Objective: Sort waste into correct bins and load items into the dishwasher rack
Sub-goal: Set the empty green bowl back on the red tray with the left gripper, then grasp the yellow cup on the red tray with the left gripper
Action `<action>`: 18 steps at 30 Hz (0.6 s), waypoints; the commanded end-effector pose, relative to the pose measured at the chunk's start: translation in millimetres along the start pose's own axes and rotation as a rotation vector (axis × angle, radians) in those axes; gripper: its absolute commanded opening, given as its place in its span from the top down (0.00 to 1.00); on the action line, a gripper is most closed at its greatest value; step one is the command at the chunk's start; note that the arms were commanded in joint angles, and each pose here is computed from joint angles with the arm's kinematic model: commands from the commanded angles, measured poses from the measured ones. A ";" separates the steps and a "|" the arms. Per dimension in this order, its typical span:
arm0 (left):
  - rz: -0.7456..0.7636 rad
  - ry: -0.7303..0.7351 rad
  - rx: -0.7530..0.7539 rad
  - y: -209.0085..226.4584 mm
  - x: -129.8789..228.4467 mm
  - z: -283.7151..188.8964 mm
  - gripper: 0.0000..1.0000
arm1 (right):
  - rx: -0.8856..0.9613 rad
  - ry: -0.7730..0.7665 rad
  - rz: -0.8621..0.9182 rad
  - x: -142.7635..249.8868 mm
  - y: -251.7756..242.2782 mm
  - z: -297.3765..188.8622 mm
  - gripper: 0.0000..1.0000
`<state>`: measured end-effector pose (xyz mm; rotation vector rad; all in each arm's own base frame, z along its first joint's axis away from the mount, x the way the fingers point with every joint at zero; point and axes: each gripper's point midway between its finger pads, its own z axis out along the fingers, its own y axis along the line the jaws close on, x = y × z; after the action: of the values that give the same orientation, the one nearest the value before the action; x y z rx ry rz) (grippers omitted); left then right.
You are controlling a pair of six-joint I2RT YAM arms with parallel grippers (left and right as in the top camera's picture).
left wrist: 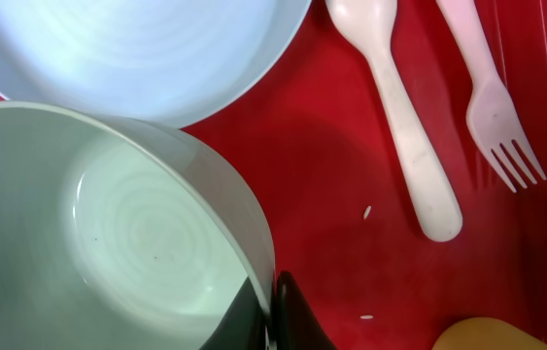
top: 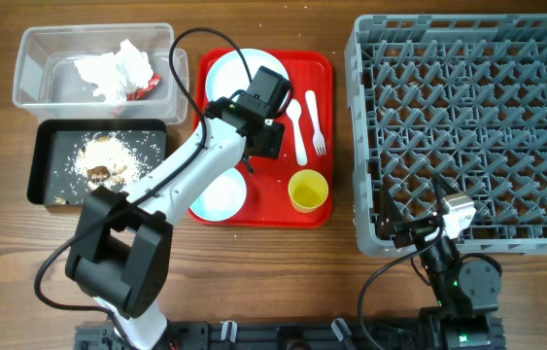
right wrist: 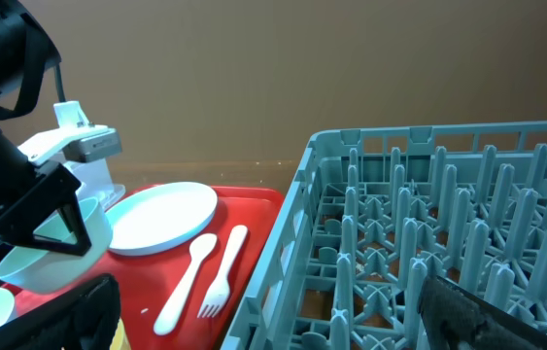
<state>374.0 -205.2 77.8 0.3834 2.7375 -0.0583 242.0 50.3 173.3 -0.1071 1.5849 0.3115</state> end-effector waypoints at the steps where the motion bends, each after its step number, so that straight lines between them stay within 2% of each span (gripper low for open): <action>1: 0.022 0.049 -0.016 -6.8 19.7 12.7 0.92 | 0.001 -0.007 0.003 -1.4 0.2 -0.2 0.00; 5: 0.031 0.072 -0.021 -9.1 25.3 21.0 0.74 | 0.001 -0.007 0.002 -1.4 0.2 -0.2 0.00; 9: 0.023 0.033 0.026 -18.0 11.5 14.3 0.71 | 0.001 -0.007 0.002 -1.4 0.2 -0.2 0.00; 13: 0.017 -0.021 0.189 -45.1 -17.3 -37.7 0.64 | 0.001 -0.007 0.002 -1.4 0.2 -0.2 0.00; 15: 0.021 -0.030 0.259 -53.7 -18.2 -64.5 0.58 | 0.001 -0.007 0.002 -1.4 0.2 -0.2 0.00; 18: 0.026 0.002 0.306 -58.7 -7.7 -78.0 0.55 | 0.001 -0.007 0.002 -1.4 0.2 -0.2 0.00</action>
<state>346.5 -247.7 129.9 0.4773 2.7487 -0.3576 242.0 50.3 173.3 -0.1071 1.5849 0.3115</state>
